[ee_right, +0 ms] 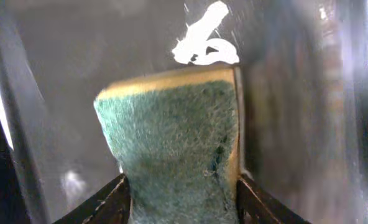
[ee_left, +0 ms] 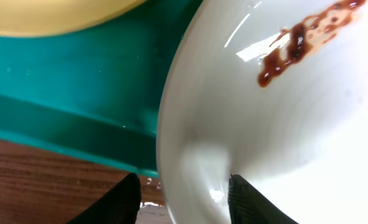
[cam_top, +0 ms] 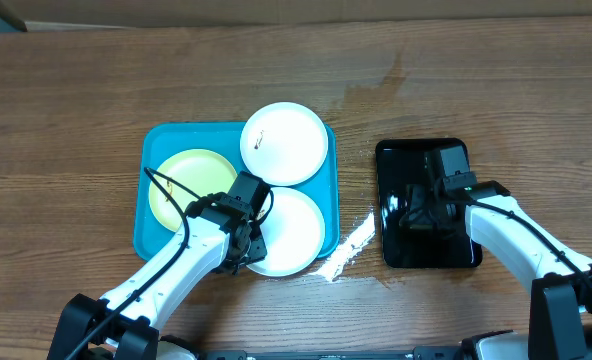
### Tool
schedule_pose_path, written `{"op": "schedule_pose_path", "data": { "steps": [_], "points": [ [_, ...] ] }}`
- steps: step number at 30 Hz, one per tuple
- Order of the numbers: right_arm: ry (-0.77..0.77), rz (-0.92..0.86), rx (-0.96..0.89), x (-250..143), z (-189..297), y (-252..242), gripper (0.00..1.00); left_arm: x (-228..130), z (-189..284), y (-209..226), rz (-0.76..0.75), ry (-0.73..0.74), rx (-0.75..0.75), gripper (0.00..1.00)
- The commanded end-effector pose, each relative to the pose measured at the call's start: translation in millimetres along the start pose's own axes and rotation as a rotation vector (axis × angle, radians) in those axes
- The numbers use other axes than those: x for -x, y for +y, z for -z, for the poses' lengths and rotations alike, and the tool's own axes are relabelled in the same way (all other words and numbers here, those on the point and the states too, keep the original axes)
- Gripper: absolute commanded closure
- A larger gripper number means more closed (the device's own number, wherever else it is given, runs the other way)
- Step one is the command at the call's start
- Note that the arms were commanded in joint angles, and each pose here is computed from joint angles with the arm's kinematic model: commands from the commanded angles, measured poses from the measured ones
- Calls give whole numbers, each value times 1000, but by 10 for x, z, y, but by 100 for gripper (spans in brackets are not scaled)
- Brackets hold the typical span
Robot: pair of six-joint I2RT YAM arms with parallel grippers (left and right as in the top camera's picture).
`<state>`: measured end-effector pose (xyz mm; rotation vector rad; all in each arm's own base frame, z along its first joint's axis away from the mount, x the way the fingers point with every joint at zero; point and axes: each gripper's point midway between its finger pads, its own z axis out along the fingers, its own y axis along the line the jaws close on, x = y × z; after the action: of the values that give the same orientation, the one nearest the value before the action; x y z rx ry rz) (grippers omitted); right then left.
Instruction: Clean dirty plates on tray and stack at the side
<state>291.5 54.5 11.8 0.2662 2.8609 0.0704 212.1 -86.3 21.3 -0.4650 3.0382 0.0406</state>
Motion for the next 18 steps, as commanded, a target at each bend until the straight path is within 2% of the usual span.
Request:
{"op": "schedule_pose_path", "data": {
  "steps": [1,4,6,10,15,18],
  "points": [
    [50,3,-12,-138,-38,-43,44,-8,-12,-4,-36,3,-8,50],
    [49,3,-12,-137,-38,-43,48,11,-12,-21,-35,-4,-15,50],
    [33,1,-5,-94,-39,-26,64,19,-12,-28,-35,-7,-18,50],
    [15,-2,2,-12,-1,6,83,18,-12,-27,-102,-8,-17,55],
    [26,-1,-2,70,119,35,90,21,-8,-31,-122,-9,-19,66],
    [36,-1,-6,85,168,40,92,24,-4,-38,-124,-9,-22,69]
  ]
}}
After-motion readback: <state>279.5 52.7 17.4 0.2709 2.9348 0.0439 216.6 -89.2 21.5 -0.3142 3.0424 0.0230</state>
